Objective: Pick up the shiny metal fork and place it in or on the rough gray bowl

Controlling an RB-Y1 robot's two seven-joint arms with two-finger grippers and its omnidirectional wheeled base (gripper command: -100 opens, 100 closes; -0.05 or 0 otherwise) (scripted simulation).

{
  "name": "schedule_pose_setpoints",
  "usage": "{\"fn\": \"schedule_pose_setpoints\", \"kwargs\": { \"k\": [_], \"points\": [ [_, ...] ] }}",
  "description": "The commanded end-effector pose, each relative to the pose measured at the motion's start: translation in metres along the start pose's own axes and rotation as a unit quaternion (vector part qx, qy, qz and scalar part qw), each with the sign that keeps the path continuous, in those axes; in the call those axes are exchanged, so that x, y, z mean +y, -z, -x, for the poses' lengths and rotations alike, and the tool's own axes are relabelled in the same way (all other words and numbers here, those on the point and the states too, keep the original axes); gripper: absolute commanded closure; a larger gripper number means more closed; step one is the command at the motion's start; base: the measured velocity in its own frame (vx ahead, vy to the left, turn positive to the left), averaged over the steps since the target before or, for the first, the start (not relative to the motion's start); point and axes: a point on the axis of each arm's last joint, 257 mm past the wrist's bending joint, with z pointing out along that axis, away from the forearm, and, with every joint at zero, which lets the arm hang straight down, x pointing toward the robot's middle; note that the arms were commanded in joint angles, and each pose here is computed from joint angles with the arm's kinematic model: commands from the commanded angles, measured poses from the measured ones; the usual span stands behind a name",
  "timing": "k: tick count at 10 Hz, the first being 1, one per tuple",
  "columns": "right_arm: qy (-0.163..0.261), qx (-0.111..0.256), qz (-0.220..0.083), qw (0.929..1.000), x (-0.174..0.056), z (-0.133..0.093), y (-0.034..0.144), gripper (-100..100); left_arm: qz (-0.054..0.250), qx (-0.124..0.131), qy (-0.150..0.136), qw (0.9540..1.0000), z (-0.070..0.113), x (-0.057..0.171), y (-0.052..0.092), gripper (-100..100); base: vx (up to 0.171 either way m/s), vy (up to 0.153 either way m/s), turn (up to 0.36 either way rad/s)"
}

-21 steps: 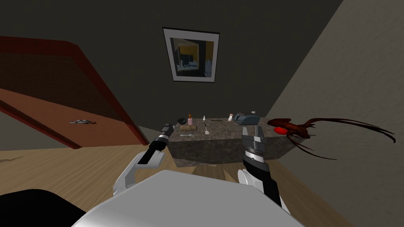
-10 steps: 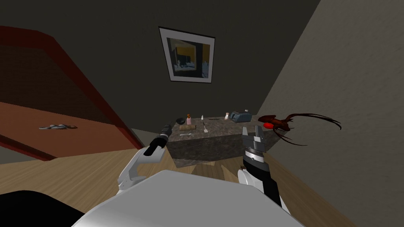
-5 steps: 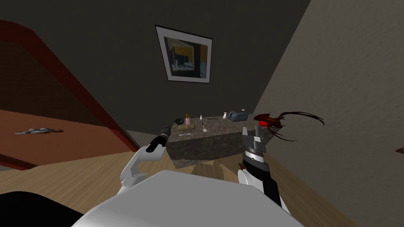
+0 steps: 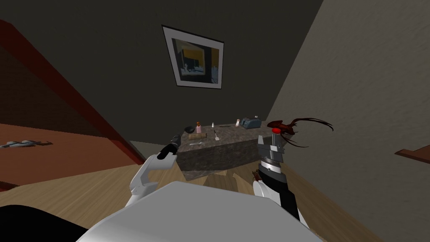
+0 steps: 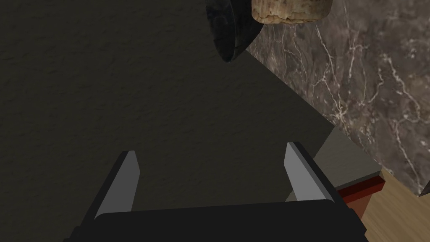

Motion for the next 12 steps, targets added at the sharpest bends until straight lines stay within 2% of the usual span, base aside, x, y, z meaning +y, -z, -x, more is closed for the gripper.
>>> {"fn": "schedule_pose_setpoints", "kwargs": {
  "k": [1,6,12],
  "points": [
    [0.0,0.0,0.0,1.0,0.0,0.0,0.0,0,0.02,-0.008,0.002,0.9998,0.003,0.008,-0.001,-100,-0.012,0.021,-0.087],
    [0.0,0.0,0.0,1.0,0.0,0.0,0.0,0,0.073,-0.03,0.012,0.9969,0.014,0.03,-0.005,-100,-0.005,0.012,-0.064],
    [0.0,0.0,0.0,1.0,0.0,0.0,0.0,0,0.142,-0.051,0.023,0.9882,0.024,0.06,-0.003,-100,0.004,0.011,-0.069]
  ]
}}
